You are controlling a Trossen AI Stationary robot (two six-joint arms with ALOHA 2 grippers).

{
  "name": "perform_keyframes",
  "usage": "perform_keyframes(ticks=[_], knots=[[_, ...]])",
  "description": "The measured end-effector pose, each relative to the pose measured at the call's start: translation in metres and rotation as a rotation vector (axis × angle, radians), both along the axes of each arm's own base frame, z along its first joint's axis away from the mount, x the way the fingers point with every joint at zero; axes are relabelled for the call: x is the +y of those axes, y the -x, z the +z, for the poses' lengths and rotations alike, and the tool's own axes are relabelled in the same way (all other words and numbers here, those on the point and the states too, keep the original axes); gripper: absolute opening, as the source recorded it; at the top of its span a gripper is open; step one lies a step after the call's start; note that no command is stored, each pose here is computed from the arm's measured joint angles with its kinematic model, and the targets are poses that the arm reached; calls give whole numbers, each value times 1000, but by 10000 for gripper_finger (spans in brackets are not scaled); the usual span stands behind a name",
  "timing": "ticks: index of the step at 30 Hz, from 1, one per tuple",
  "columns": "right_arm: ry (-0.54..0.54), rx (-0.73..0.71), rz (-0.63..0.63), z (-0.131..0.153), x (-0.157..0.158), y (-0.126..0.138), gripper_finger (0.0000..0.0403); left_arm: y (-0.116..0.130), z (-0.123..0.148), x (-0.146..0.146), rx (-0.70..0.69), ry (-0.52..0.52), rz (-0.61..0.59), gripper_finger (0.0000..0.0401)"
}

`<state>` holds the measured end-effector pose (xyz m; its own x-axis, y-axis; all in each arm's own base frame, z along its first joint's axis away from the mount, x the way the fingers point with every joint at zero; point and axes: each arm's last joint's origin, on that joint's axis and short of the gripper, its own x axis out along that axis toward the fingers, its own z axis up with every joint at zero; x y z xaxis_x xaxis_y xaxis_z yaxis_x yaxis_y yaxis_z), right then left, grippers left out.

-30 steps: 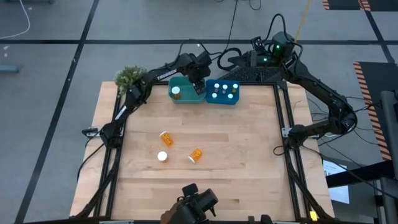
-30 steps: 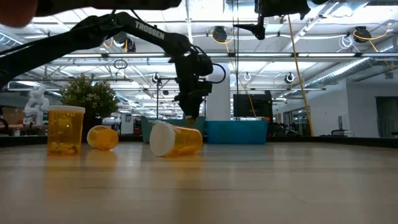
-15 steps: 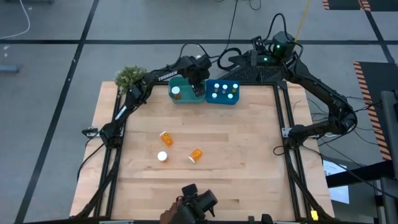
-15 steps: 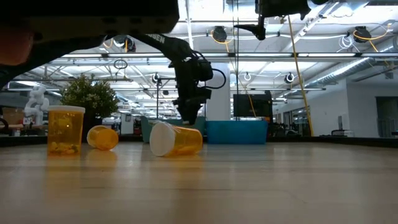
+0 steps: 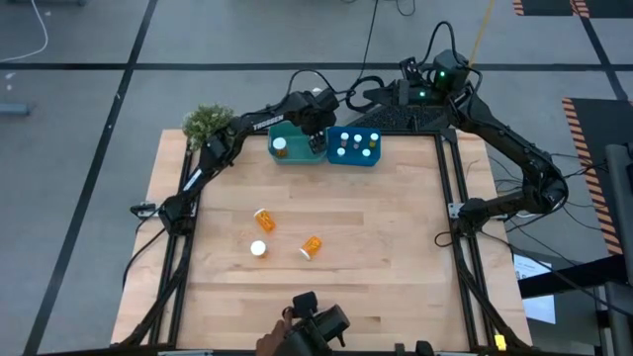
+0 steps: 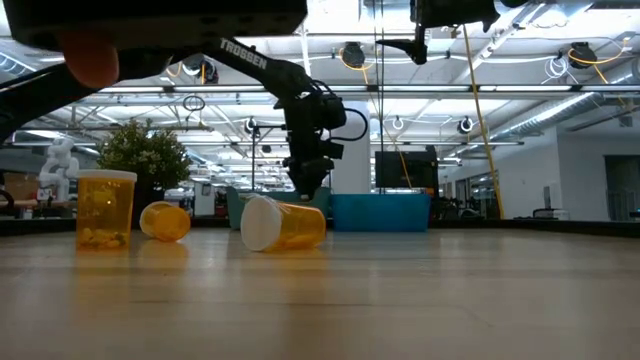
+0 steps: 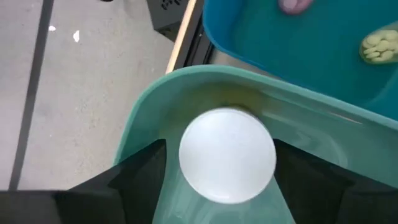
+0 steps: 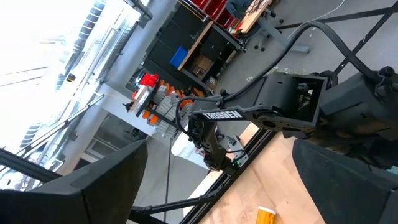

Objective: Pick and place medicine bottles into bin by pill shape (circle, oval)
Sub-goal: Put the large orange capsule bottle into the green bin

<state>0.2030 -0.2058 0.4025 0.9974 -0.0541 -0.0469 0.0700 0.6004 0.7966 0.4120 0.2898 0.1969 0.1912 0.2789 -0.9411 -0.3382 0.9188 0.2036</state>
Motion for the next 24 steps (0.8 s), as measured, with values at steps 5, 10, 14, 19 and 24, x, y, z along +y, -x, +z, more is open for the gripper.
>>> perform_keyframes(ticks=[5,10,14,19,24], knots=[[0,0,0,0,0,0,393,2,10,-1,10,-19,33,308],[1,0,3,0,0,0,393,9,34,-8,-4,-33,61,326],[5,0,4,0,0,0,393,17,64,-19,-42,-35,106,325],[7,0,8,0,0,0,393,30,110,-48,-147,37,160,308],[19,-2,62,0,2,0,393,42,147,-89,-187,131,219,292]])
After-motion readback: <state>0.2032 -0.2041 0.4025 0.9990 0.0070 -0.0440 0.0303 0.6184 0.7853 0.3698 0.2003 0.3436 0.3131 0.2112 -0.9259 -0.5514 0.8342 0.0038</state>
